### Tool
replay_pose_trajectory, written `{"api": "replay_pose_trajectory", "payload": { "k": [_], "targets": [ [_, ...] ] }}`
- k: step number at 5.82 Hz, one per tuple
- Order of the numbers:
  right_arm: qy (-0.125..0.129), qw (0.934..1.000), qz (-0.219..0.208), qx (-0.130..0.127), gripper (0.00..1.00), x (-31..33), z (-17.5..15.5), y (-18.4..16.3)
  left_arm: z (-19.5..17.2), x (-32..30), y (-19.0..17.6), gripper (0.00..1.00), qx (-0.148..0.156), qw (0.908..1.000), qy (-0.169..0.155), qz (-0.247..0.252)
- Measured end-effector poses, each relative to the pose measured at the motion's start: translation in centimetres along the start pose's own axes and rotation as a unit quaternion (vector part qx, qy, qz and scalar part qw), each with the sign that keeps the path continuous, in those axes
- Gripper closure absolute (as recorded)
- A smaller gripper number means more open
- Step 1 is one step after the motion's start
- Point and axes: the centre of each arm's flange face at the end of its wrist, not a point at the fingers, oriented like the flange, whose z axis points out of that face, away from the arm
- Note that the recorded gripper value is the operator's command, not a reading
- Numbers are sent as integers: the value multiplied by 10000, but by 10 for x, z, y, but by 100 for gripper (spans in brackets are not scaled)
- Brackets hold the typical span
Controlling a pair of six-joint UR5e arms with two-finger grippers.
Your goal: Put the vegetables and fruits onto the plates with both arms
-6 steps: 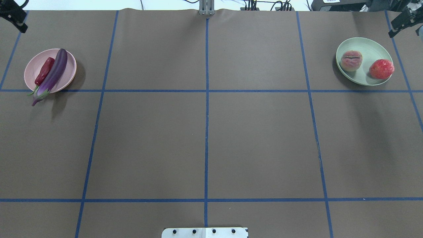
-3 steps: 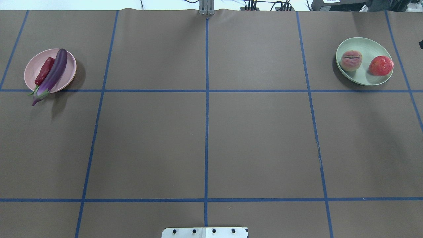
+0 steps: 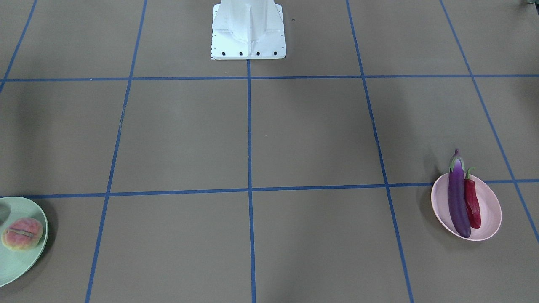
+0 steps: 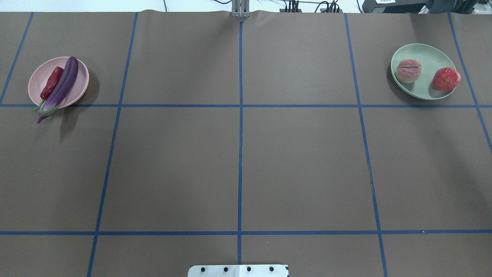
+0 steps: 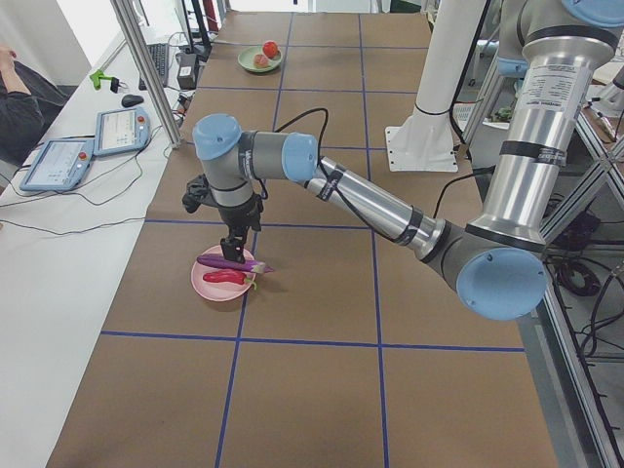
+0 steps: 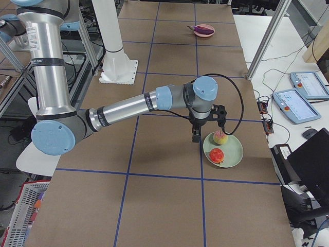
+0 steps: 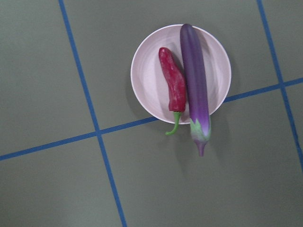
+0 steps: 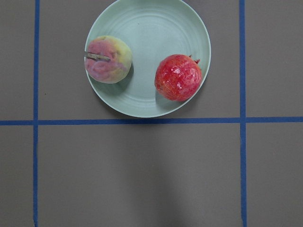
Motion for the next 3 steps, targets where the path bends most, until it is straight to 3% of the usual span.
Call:
{"api": "replay_pose_trajectory", "payload": {
  "k": [1, 3],
  "targets": [
    [95, 9999, 118, -65, 0, 15, 8, 6, 28, -45, 22, 0, 25, 9999, 42, -139],
    [257, 9991, 277, -170, 0, 39, 19, 17, 66, -96, 63, 0, 354, 9994, -2, -45]
  ]
}}
